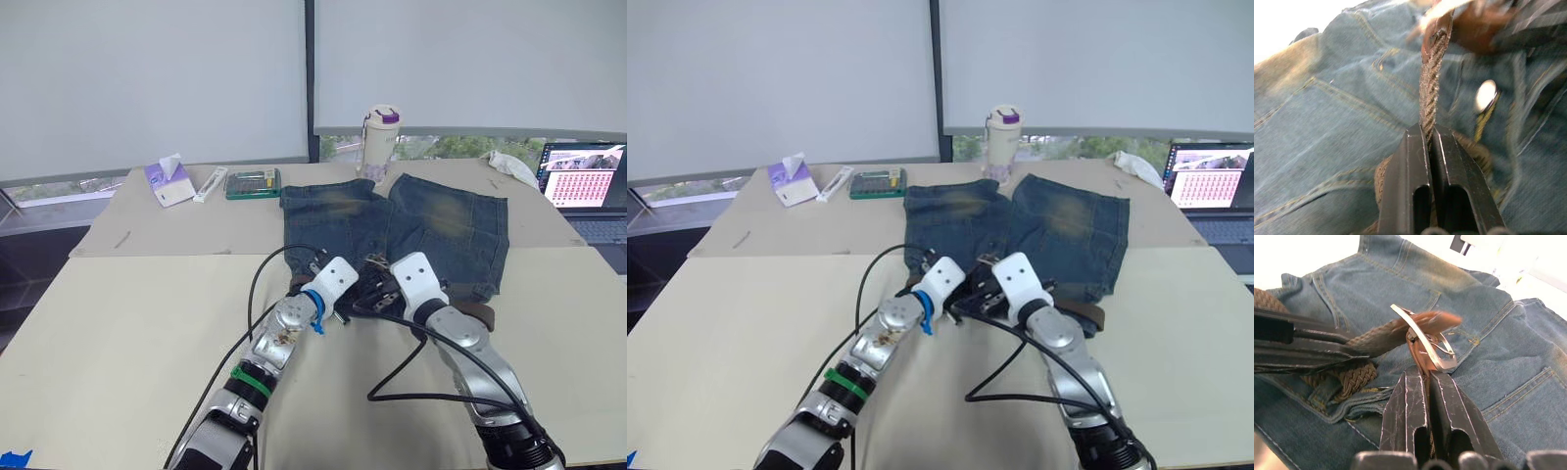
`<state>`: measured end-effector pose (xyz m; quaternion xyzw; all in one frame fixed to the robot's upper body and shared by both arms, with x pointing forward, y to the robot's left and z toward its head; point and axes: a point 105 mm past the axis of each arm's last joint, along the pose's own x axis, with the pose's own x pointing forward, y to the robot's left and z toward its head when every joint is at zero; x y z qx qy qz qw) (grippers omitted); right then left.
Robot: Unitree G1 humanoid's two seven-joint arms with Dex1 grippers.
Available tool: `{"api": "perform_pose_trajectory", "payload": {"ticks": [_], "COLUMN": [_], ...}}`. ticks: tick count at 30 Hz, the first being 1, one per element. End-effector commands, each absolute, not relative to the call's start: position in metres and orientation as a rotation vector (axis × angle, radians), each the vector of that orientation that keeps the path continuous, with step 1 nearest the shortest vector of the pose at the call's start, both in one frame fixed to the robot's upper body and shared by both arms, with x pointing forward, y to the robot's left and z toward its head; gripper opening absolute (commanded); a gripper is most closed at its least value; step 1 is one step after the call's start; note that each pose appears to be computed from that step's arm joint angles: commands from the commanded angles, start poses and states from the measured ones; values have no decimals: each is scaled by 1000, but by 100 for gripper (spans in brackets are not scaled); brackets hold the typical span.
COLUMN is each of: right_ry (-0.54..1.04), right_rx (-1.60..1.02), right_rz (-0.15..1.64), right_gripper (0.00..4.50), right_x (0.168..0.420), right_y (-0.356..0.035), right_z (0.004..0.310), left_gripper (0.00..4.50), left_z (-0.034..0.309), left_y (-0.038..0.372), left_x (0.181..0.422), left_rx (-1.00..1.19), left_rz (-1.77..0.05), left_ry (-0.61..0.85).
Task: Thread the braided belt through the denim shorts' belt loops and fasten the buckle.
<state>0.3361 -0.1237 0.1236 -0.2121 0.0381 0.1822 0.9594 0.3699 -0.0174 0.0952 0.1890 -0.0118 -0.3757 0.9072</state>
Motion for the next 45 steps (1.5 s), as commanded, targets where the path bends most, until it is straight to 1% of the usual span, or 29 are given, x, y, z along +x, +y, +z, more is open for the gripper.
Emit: {"api": "perform_pose_trajectory", "payload": {"ticks": [1, 7, 9, 10, 13, 15, 20, 25, 33, 36, 40, 41, 43, 44, 45], "right_ry": [60, 65, 56, 57, 104, 90, 118, 138, 172, 186, 192, 196, 198, 200, 201], "right_rx": [-491, -751, -721, -663, -460, -351, -26, 298, 503, 524, 554, 552, 566, 569, 575], "right_rz": [478, 557, 537, 509, 501, 443, 408, 350, 271, 243, 224, 225, 224, 225, 225], "right_gripper": [1, 1, 1, 1, 118, 174, 348, 348, 348, 271, 133, 92, 32, 5, 5], "right_x": [327, 323, 325, 327, 322, 322, 313, 314, 326, 330, 333, 333, 333, 333, 334], "right_y": [-105, -111, -114, -118, -125, -133, -140, -136, -133, -136, -139, -139, -138, -138, -138], "right_z": [119, 105, 109, 115, 121, 131, 142, 151, 155, 153, 150, 149, 148, 147, 147], "left_gripper": [0, 0, 0, 0, 0, 0, 0, 0, 0, 0, 0, 0, 0, 0, 0], "left_z": [112, 113, 110, 107, 100, 99, 96, 95, 92, 92, 92, 92, 93, 93, 93], "left_y": [-29, -28, -27, -25, -20, -19, -20, -22, -23, -23, -24, -23, -22, -22, -22], "left_x": [364, 363, 363, 362, 362, 362, 362, 362, 361, 361, 359, 359, 359, 359, 358], "left_rx": [368, 363, 373, 380, 396, 401, 407, 414, 426, 425, 432, 430, 429, 428, 423], "left_rz": [-803, -800, -800, -798, -793, -790, -791, -795, -801, -801, -813, -814, -809, -808, -810], "left_ry": [-96, -110, -104, -96, -83, -79, -77, -78, -78, -79, -89, -91, -94, -95, -97]}}
